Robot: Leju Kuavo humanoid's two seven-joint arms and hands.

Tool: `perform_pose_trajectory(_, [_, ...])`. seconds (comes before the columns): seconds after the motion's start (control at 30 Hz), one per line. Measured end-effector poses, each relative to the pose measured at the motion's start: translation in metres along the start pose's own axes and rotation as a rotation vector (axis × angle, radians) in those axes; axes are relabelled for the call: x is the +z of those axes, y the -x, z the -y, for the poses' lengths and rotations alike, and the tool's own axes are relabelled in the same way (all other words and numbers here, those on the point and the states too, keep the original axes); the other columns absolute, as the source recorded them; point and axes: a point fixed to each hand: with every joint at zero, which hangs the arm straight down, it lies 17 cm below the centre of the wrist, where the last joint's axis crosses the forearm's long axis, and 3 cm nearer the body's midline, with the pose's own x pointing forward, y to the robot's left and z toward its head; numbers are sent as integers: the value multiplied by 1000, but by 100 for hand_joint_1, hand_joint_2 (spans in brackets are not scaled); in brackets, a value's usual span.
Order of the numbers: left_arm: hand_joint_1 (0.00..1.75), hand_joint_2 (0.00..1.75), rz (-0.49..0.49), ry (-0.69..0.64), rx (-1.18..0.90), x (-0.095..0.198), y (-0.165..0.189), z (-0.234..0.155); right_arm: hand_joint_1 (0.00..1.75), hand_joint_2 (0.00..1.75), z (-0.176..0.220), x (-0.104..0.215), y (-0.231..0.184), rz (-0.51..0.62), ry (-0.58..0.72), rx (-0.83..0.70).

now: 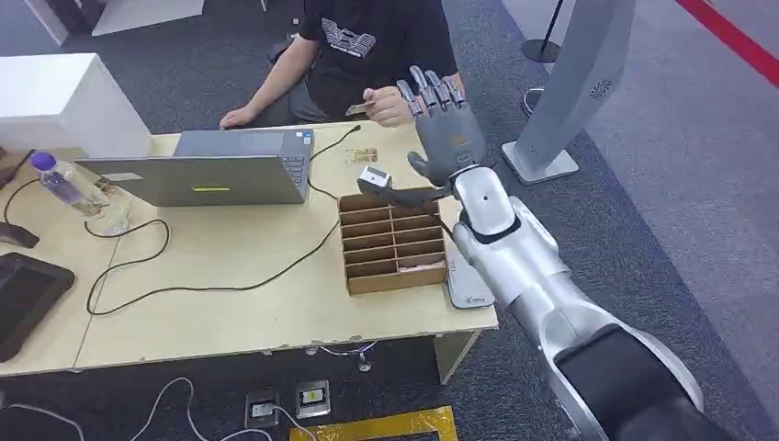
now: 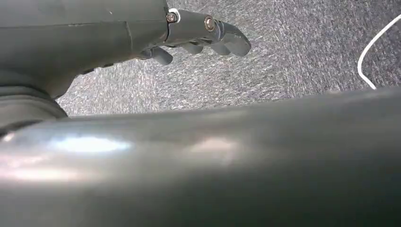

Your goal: Pass the card to the sensor for recognition and then transmit it.

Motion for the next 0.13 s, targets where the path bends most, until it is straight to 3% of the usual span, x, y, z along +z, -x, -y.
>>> perform_pose_trajectory(0.13, [0,0,1,4,-7,0,0,1,0,0,8,-4,7,-3,30,13])
